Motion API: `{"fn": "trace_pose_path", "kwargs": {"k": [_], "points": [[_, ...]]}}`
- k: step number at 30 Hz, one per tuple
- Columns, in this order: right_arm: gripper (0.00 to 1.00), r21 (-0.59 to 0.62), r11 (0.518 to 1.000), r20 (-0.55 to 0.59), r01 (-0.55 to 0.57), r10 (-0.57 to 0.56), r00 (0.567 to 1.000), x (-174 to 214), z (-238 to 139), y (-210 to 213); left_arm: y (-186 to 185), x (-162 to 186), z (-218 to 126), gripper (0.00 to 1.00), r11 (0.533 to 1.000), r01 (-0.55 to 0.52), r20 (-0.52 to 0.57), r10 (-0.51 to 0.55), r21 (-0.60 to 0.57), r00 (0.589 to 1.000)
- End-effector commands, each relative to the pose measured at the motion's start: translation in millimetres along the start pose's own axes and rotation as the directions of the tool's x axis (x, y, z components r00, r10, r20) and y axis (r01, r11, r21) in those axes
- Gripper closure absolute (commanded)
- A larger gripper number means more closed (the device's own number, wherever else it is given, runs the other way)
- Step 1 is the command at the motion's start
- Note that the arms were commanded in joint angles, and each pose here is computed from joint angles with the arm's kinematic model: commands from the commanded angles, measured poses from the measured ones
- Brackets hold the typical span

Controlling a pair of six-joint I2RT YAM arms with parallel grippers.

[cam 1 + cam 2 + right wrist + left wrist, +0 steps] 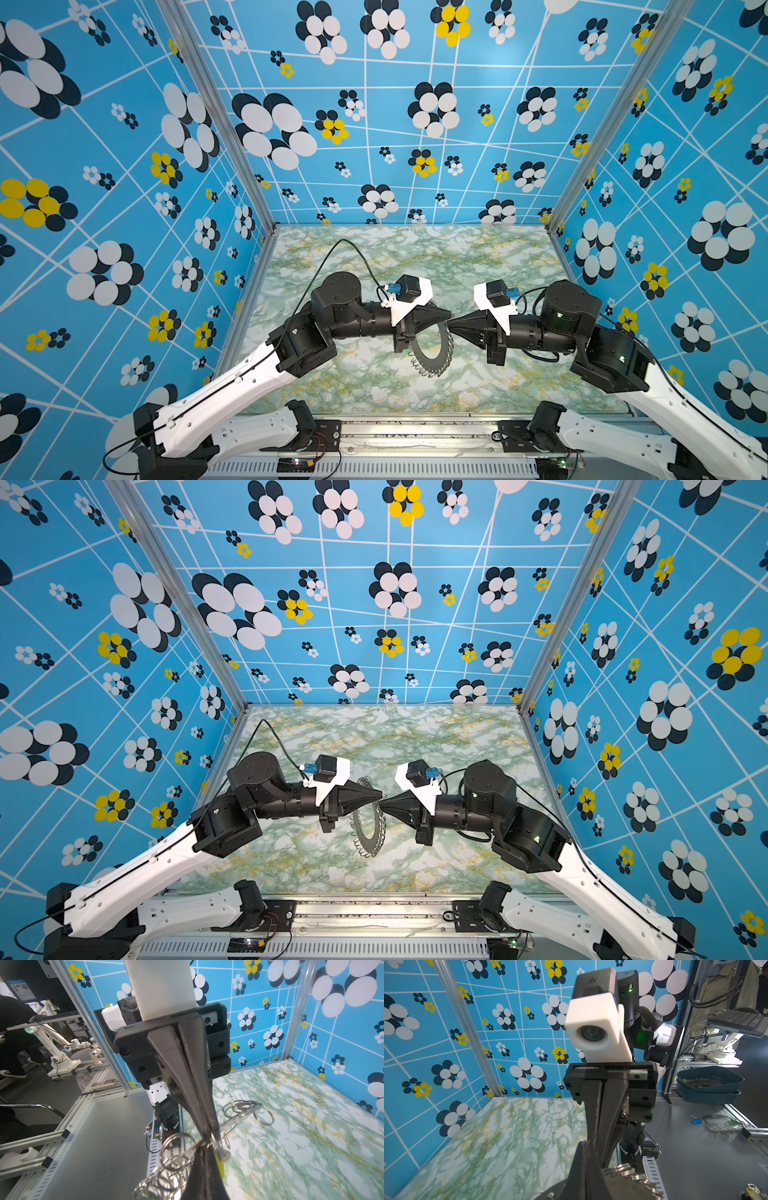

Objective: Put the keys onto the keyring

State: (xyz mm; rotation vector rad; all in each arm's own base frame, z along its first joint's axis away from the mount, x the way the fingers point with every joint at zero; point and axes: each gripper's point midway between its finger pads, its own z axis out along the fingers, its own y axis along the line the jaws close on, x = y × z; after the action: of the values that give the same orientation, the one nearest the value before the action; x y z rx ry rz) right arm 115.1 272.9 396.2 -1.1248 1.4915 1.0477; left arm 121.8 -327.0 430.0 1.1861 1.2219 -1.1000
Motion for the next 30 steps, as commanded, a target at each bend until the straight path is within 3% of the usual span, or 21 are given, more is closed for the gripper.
{"fn": "trace_pose_path", "kwargs": {"k": [1,4,7,11,18,30], "points": [[1.00,-0.087,0.996,0.050,-0.011,0.015,0.999,-10,4,13,2,-22,-1,1.00,1.000,-0.026,0.099,0.026,0.001,0.995],[0.98,-0.048,0.999,0.004,-0.005,0.005,1.000,-1,1,9,2,-22,-3,1.00,1.000,-0.025,0.096,0.024,0.006,0.995],[0.78,0.039,0.998,-0.046,0.043,-0.041,0.998,5,-14,1,1,-21,-6,1.00,1.000,-0.030,0.091,0.029,0.010,0.995],[0.71,0.111,0.988,-0.093,0.105,-0.095,0.991,4,-31,-5,-2,-20,-8,1.00,0.999,-0.032,0.091,0.029,0.034,0.995],[0.72,0.122,0.978,-0.092,0.170,-0.160,0.983,-12,-38,-5,-6,-18,-7,1.00,0.996,-0.027,0.100,0.019,0.081,0.995],[0.84,0.067,0.983,-0.059,0.170,-0.166,0.984,-23,-21,-3,-13,-20,-10,1.00,0.993,-0.031,0.103,0.020,0.113,0.995]]}}
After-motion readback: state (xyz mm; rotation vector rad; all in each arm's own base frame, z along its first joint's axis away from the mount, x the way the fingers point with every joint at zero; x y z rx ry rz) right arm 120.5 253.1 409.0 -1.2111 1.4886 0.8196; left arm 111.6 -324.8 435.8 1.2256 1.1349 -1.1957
